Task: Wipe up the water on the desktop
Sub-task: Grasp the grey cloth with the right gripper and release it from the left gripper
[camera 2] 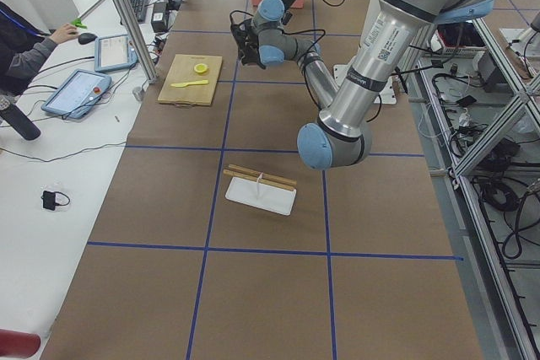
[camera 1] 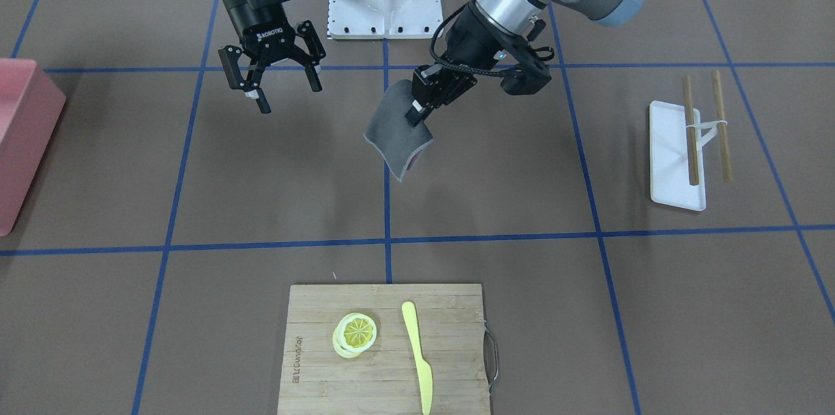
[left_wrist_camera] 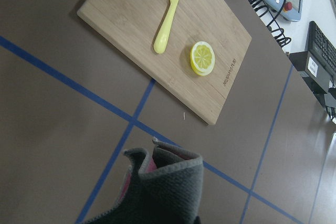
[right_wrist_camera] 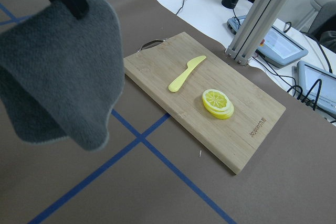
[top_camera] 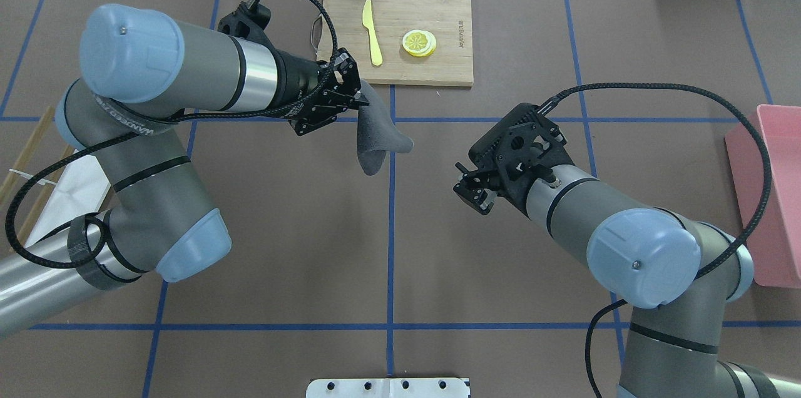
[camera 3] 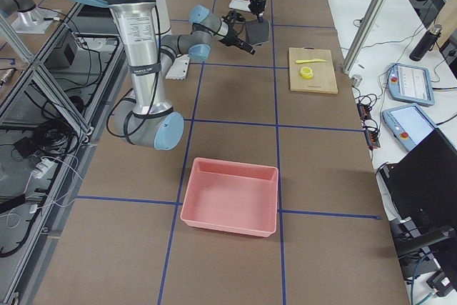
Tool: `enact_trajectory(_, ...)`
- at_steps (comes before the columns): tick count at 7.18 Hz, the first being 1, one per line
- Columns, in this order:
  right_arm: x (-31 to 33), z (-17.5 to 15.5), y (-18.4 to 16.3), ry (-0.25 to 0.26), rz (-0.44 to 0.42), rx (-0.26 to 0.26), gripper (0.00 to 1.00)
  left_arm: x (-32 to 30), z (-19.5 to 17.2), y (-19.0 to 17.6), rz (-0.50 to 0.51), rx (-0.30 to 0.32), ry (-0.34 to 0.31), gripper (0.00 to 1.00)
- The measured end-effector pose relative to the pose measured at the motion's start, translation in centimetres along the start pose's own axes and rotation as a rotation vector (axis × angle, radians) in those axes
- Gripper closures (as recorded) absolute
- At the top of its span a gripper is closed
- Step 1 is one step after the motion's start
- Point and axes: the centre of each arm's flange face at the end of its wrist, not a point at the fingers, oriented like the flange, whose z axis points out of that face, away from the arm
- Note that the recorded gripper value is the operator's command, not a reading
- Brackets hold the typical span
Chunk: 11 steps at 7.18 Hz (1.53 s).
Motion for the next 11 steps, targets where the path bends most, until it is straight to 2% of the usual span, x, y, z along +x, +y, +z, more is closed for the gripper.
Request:
enact_trajectory(2, -1.5, 0.4, -0.6, 0.001, -0.006, 0.015, 0.01, 1.6, 0.3, 2.8, -0.148, -0.045, 0.020, 1.00)
enact_trajectory(4, -2.8, 0.3, -0.4, 0.012, -0.015, 0.028, 0.16, 2.9, 0.2, 4.2, -0.225, -0.058, 0.047, 1.00)
enact_trajectory(6, -3.2, 0.2, -0.4, 0.015, -0.018, 0.033, 0.29, 3.0, 0.2, 5.2, -0.233, -0.075, 0.055, 1.00)
enact_trajectory(7, -3.2, 0.2, -0.4, 0.015, -0.019, 0.034, 0.45, 3.0, 0.1, 5.7, -0.231, -0.084, 0.057, 1.00)
enact_trajectory(8, -3.2, 0.1, -0.5, 0.016, -0.019, 0.035, 0.72, 3.0, 0.0, 5.9, -0.226, -0.090, 0.057, 1.00)
enact_trajectory(9, -3.1, 0.1, -0.6, 0.016, -0.018, 0.036, 0.93, 2.9, 0.0, 6.1, -0.222, -0.094, 0.057, 1.00)
enact_trajectory(10, -3.0, 0.0, -0.6, 0.015, -0.017, 0.038, 1.00, 2.9, 0.0, 6.1, -0.219, -0.096, 0.057, 1.00)
enact_trajectory(11, -2.9, -0.1, -0.7, 0.014, -0.015, 0.040, 1.00, 2.8, -0.2, 6.2, -0.217, -0.097, 0.058, 1.00)
